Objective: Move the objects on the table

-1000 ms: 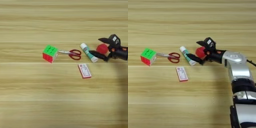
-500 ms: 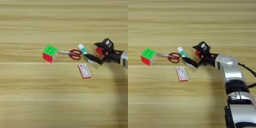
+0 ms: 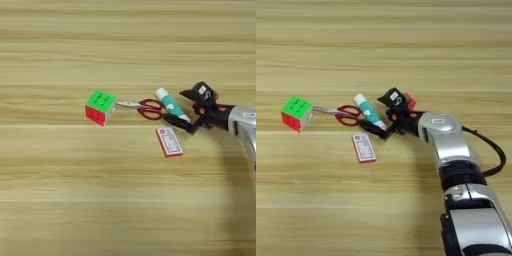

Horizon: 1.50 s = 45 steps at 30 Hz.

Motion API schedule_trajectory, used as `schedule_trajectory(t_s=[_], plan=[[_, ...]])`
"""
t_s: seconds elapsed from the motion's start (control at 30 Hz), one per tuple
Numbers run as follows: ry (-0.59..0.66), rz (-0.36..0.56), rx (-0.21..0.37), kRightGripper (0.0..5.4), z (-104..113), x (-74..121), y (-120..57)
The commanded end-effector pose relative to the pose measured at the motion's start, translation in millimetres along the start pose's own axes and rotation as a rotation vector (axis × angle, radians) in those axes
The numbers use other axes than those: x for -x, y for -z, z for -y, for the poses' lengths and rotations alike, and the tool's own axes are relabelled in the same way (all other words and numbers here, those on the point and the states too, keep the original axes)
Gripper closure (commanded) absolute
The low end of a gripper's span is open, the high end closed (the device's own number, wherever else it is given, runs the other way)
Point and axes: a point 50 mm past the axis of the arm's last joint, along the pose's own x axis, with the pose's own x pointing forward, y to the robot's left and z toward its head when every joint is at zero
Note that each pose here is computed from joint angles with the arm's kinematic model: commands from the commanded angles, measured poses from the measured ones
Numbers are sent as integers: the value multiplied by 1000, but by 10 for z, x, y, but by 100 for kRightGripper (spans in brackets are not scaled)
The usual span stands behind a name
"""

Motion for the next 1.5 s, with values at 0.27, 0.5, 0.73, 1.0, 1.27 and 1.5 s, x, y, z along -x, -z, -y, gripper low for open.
schedule_trajectory(t_s=[0.27,0.5,0.73,1.0,1.27,1.5], plan=[[84,54,40,4,173,-76,-283],[85,61,21,57,179,-99,-276],[90,71,19,136,196,-98,-293],[95,76,19,228,208,-93,-303],[100,80,15,316,224,-86,-314],[110,86,15,375,240,-80,-331]])
